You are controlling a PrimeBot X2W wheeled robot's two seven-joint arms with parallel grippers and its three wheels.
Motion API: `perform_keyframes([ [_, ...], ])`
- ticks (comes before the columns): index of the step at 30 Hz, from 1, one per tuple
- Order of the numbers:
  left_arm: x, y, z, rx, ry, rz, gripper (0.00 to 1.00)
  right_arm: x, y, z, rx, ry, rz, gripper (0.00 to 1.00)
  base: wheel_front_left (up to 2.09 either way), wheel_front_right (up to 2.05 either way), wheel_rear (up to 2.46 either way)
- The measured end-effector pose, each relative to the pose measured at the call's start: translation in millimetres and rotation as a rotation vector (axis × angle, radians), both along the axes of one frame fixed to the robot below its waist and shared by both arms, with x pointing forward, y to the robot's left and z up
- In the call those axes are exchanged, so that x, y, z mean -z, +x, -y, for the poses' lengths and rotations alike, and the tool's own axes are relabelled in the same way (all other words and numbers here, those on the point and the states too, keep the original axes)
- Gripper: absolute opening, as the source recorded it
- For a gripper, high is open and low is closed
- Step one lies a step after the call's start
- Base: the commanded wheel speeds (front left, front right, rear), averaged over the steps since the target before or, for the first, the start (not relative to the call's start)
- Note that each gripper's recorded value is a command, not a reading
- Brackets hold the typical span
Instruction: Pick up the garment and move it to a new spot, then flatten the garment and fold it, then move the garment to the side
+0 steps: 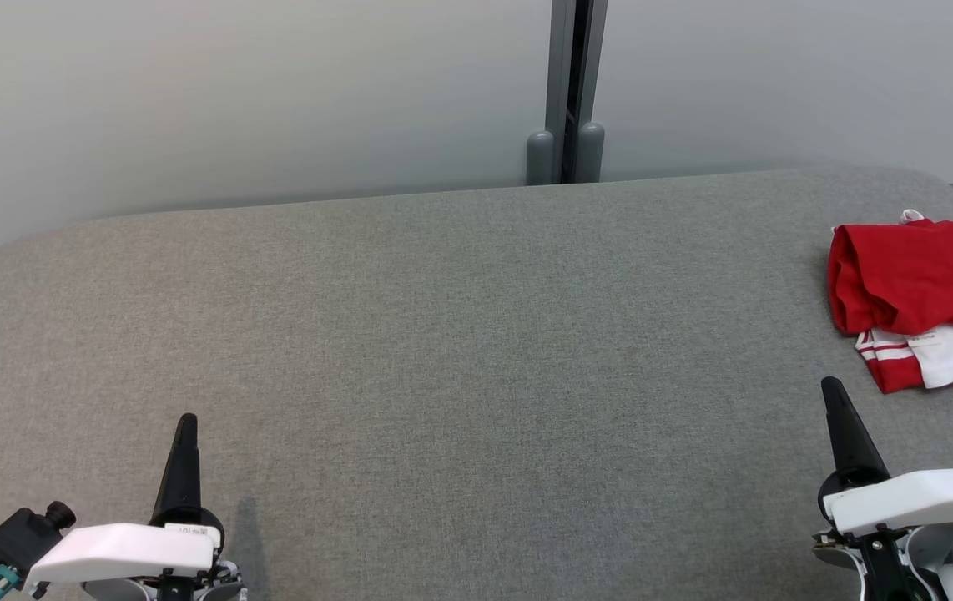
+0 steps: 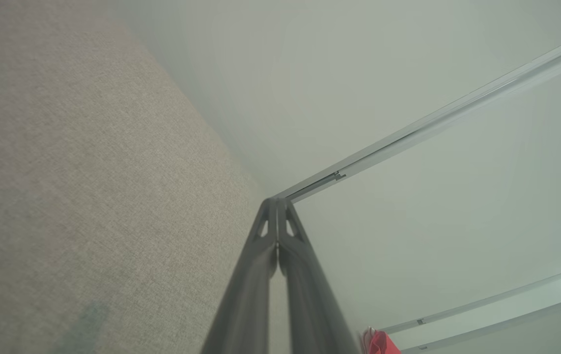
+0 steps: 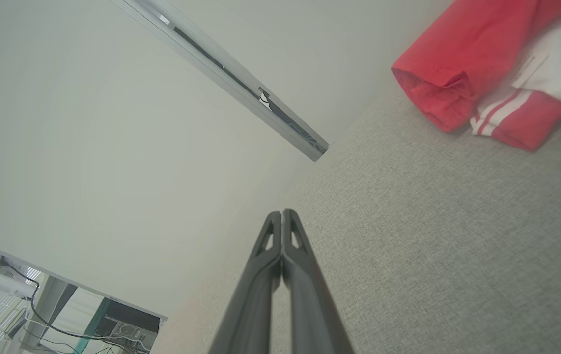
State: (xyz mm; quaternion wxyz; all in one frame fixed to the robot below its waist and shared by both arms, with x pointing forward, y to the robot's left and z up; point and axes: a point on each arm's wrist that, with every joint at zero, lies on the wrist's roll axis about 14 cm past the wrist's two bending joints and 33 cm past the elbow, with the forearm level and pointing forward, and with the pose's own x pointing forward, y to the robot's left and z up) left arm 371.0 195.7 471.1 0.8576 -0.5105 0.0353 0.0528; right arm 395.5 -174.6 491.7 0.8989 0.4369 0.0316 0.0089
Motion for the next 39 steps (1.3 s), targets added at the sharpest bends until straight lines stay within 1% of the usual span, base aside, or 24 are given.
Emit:
perform_keyframes([
  [21, -8.0, 7.5, -6.8, -0.016, -0.177, 0.025, 0.00, -3.1, 5.6, 3.9, 0.016, 0.236, -0.016, 0.00, 0.00, 0.00, 0.00],
  [39, -16.8, 13.8, -11.3, -0.023, -0.296, 0.057, 0.00, -7.0, 9.4, 6.7, 0.023, 0.396, -0.015, 0.00, 0.00, 0.00, 0.00],
])
